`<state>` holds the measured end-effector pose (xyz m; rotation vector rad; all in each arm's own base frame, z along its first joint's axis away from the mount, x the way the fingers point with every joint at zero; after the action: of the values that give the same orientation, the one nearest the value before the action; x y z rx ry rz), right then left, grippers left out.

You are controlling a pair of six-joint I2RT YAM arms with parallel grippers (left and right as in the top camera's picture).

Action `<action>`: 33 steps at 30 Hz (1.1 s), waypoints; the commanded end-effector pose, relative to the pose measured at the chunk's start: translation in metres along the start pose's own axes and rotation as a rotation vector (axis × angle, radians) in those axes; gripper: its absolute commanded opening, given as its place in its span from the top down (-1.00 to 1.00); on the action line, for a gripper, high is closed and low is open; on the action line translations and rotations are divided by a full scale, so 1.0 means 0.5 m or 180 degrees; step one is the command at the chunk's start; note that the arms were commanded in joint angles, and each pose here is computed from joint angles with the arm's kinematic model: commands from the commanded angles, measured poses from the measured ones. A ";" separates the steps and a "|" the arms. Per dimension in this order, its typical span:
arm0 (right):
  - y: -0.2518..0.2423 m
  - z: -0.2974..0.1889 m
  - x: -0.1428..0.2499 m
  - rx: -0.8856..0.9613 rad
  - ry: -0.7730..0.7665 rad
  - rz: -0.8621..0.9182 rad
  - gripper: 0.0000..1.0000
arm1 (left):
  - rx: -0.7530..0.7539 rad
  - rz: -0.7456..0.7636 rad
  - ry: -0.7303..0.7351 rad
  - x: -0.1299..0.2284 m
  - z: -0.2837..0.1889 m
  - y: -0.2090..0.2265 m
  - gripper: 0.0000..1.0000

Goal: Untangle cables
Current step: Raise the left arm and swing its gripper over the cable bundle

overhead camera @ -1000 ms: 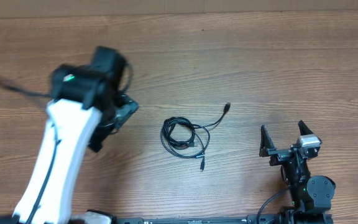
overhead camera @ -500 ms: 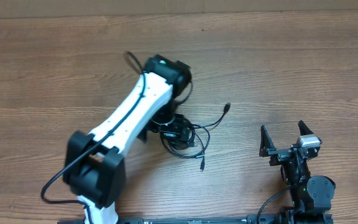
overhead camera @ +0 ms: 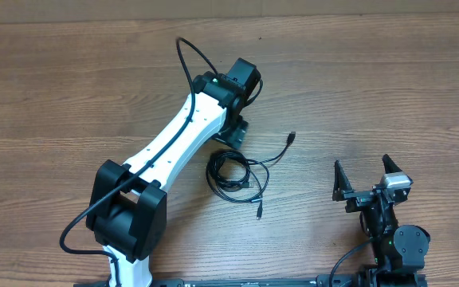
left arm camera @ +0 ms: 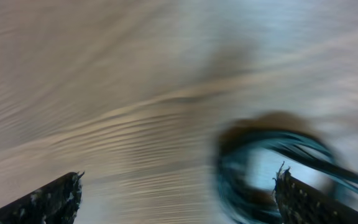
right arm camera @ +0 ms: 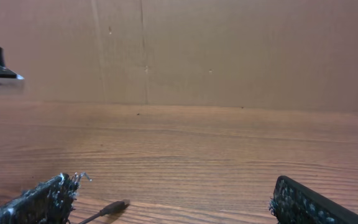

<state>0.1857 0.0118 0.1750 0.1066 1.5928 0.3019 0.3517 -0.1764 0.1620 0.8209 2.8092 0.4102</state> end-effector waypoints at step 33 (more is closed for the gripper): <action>-0.001 0.000 0.003 0.0012 -0.0022 -0.0016 -0.99 | 0.0837 -0.1077 -0.1328 0.282 -0.177 0.103 -0.98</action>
<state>0.1857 0.0119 0.1750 0.1062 1.5925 0.3022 0.2458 -0.0647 0.2726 0.3527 2.5126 -0.0129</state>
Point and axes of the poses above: each gripper's point midway between its finger pads, its own z axis out along the fingers, its own y axis along the line the jaws close on, x = y × z, the point moved 6 cm from there along -z, back along the fingers, and after that the axes turned 14 degrees about z, right-handed, at the moved point
